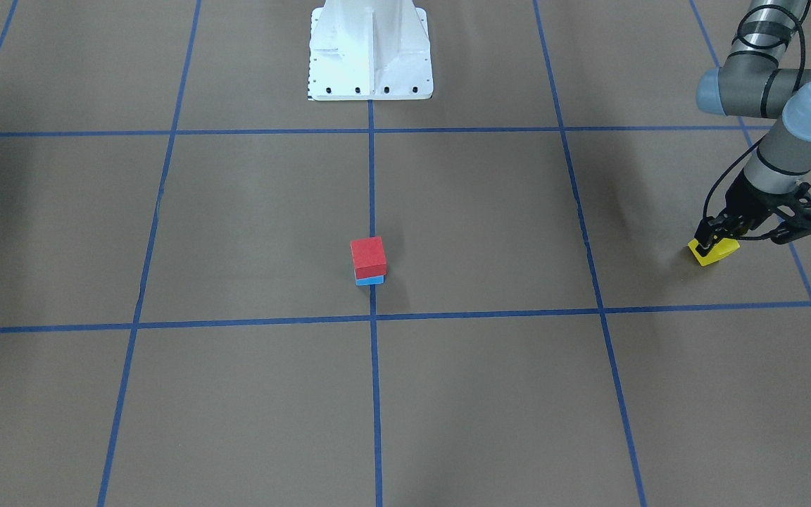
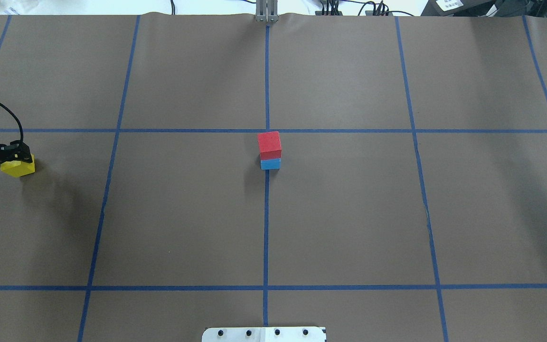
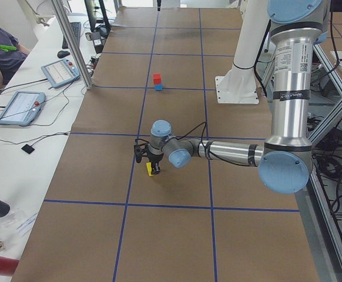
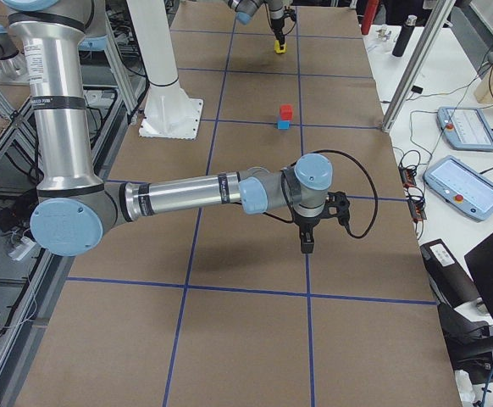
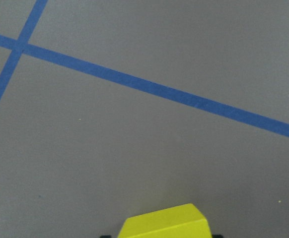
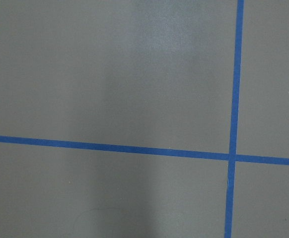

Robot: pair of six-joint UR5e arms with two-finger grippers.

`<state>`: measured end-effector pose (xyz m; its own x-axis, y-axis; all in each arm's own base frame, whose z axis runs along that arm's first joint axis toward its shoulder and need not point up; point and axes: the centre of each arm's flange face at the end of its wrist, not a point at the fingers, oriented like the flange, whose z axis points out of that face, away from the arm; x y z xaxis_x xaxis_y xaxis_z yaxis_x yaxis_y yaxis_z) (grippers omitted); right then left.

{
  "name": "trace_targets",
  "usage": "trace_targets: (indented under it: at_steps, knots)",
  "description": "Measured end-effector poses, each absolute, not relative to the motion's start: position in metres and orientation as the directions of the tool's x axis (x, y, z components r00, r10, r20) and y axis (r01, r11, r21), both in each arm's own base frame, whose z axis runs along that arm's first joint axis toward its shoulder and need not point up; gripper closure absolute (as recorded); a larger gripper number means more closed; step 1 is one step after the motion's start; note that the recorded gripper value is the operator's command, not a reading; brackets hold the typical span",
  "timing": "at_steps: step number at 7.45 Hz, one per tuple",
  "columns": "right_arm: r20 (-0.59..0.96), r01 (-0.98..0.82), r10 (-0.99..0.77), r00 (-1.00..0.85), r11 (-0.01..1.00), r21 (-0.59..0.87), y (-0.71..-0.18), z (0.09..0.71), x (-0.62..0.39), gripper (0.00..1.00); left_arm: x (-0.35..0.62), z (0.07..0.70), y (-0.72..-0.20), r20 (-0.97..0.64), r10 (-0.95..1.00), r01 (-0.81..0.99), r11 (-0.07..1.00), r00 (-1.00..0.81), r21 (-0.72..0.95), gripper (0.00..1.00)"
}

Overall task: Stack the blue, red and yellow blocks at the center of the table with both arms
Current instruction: 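Grasp the yellow cube with the left gripper and lift it, then carry the yellow cube with the left gripper above the red cube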

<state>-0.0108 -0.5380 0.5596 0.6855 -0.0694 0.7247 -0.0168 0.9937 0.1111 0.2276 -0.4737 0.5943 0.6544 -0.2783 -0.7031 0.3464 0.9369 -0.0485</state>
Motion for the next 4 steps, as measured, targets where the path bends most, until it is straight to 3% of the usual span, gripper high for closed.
trace_targets:
  at_steps: [2, 4]
  knots:
    - [0.728, -0.016, -0.069, 0.682, 0.994, 0.109, -0.537, 0.560, -0.011, 0.00, 0.222, 0.532, -0.479, -0.720, -0.189, 0.270, 0.963, 0.667, -0.003, 1.00]
    - [0.727, -0.016, -0.068, 0.683, 0.994, 0.108, -0.537, 0.561, -0.011, 0.00, 0.256, 0.396, -0.521, -0.713, -0.117, 0.204, 0.978, 0.692, 0.037, 1.00]
